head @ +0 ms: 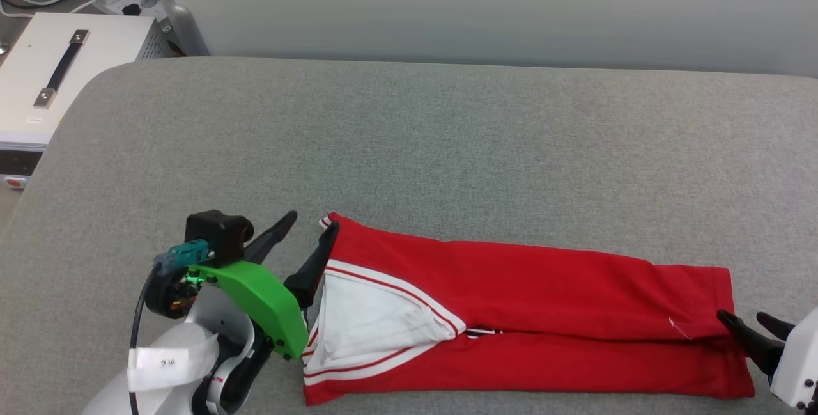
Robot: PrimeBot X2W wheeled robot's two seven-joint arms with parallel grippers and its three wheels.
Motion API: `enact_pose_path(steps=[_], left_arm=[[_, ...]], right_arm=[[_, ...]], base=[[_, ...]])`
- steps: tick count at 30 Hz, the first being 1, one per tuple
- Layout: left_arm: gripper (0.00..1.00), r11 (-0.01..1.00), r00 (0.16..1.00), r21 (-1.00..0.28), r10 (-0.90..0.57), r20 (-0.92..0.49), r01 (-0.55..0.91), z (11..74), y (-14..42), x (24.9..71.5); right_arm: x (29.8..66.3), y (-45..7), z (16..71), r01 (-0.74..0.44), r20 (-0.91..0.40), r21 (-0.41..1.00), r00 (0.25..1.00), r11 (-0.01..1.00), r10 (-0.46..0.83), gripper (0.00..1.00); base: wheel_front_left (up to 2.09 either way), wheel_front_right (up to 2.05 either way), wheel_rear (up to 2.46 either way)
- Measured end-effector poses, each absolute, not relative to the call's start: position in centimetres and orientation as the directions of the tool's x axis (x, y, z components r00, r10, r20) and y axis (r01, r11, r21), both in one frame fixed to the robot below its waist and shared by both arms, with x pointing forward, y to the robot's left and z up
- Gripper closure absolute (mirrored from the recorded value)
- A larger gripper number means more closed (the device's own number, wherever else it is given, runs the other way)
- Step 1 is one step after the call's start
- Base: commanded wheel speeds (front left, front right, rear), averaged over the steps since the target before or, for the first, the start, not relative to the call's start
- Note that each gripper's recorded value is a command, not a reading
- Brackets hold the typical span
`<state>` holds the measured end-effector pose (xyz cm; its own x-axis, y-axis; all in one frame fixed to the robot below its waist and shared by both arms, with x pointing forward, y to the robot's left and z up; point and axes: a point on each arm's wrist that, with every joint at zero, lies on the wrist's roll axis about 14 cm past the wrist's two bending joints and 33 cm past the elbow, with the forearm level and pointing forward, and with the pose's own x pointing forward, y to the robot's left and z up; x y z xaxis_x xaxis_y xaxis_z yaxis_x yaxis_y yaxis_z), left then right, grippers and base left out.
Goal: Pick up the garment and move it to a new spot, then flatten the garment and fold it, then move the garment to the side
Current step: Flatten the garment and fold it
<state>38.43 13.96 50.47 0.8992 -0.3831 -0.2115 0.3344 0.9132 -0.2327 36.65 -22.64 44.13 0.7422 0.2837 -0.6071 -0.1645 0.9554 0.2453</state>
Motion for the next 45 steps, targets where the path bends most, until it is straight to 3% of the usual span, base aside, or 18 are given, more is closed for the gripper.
enact_pose_path(steps=[6, 16, 25, 45], left_arm=[[0.00, 0.939, 0.961, -0.210, -0.276, 0.017, 0.273, 53.2, 15.8, 38.9], [0.00, 0.986, 0.954, -0.069, -0.128, 0.271, 0.152, 58.6, 18.4, 38.8], [0.00, 0.993, 0.948, 0.017, -0.114, 0.296, 0.114, 58.3, 18.8, 37.8], [0.00, 0.994, 0.962, 0.009, -0.104, 0.253, 0.105, 56.6, 18.9, 38.1]], right_arm=[[35.8, -23.2, 43.6, -0.089, -0.653, 0.264, 0.717, 0.960, 0.246, 0.00], [36.1, -24.5, 42.8, 0.027, -0.701, 0.252, 0.695, 0.967, 0.162, 0.00], [37.2, -25.2, 41.7, 0.095, -0.741, 0.244, 0.660, 0.965, 0.123, 0.00], [36.5, -23.5, 37.5, 0.147, -0.822, 0.286, 0.545, 0.947, 0.164, 0.00]], base=[[0.00, 0.00, 0.00], [0.00, 0.00, 0.00], [0.00, 0.00, 0.00], [0.00, 0.00, 0.00]])
